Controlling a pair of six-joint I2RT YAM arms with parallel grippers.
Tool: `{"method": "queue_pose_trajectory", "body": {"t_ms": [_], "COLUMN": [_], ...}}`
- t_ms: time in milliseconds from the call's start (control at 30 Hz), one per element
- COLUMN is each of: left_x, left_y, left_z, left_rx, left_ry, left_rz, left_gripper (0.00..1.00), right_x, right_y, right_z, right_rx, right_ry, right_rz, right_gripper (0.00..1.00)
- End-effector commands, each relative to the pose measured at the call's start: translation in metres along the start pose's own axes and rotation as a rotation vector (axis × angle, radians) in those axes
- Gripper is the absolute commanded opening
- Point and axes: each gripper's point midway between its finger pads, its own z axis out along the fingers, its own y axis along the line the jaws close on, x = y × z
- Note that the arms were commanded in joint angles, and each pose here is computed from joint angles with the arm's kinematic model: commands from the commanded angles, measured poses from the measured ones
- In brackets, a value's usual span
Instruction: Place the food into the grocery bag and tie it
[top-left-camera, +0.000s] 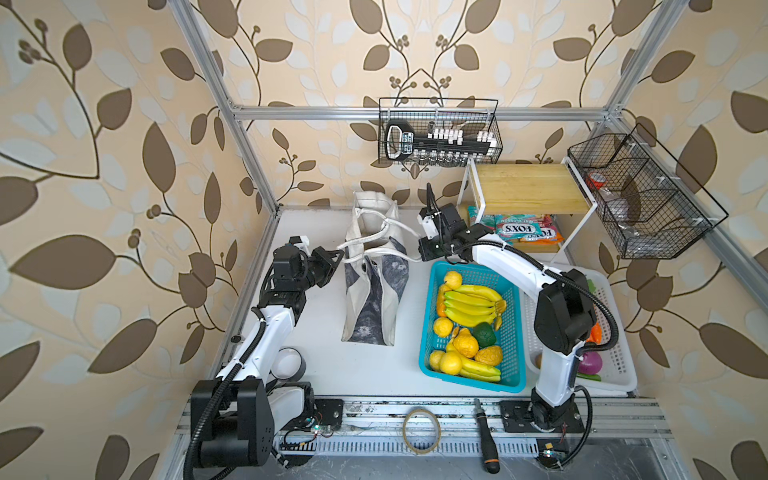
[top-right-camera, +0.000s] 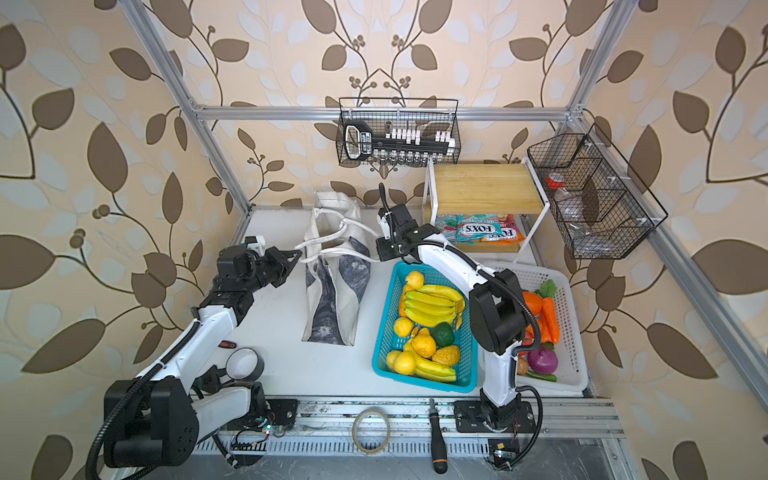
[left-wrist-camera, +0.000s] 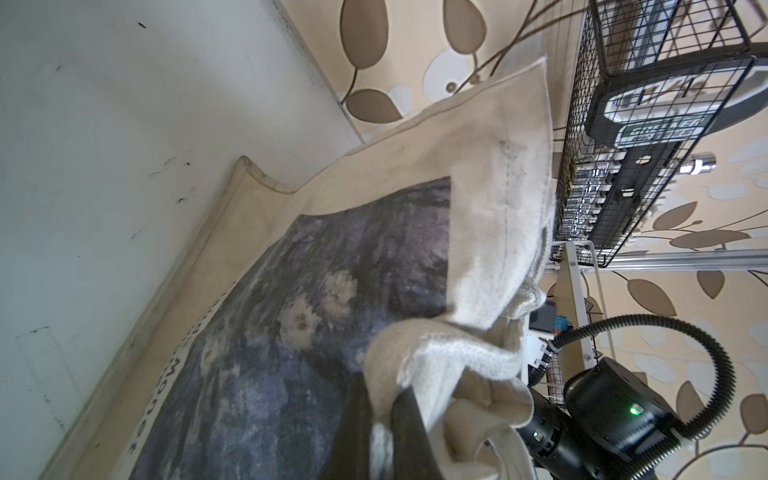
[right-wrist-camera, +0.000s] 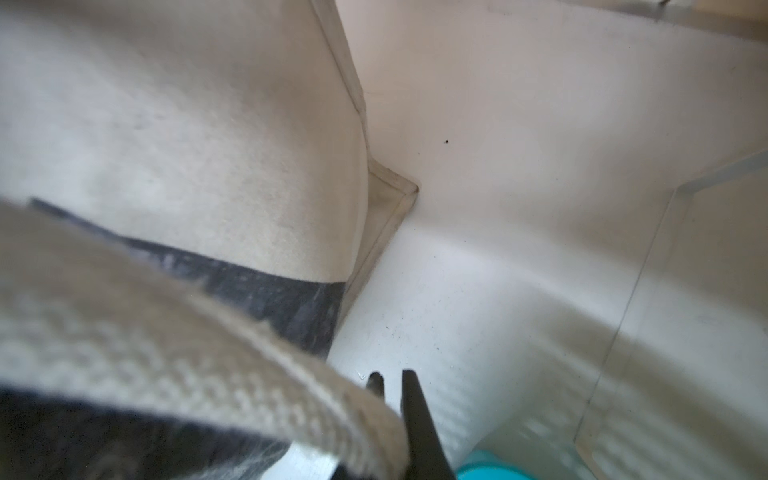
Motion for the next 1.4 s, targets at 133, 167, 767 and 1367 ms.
{"method": "queue_pose_trajectory", "body": {"t_ms": [133, 167, 767, 1367], "left_x": [0.001, 0.002, -0.001, -0.020], "left_y": [-0.050, -0.052, -0.076, -0.085], "left_z": [-0.016, -0.017, -0.034, -0.066], "left_rx": [0.110, 0.119, 0.124, -0.019], "left_ry": [0.010, 0.014, 0.000, -0.130], "left_rz": [0.100, 0.101, 0.142, 0.283], "left_gripper": [0.14, 0.16, 0.66, 0.99], "right_x": [-0.035, -0.037, -0.067, -0.097], "right_y": [0.030, 0.031, 0.043, 0.057], "right_z": [-0.047, -0.051, -0.102, -0.170], "right_rx": [-0.112, -0.112, -0.115, -0.090], "right_ry": [-0.130, -0.138, -0.251, -0.409], "right_rz": [0.000, 0.002, -0.025, -0.069], "right_gripper": [0.11, 0.13, 0.45, 0.86]}}
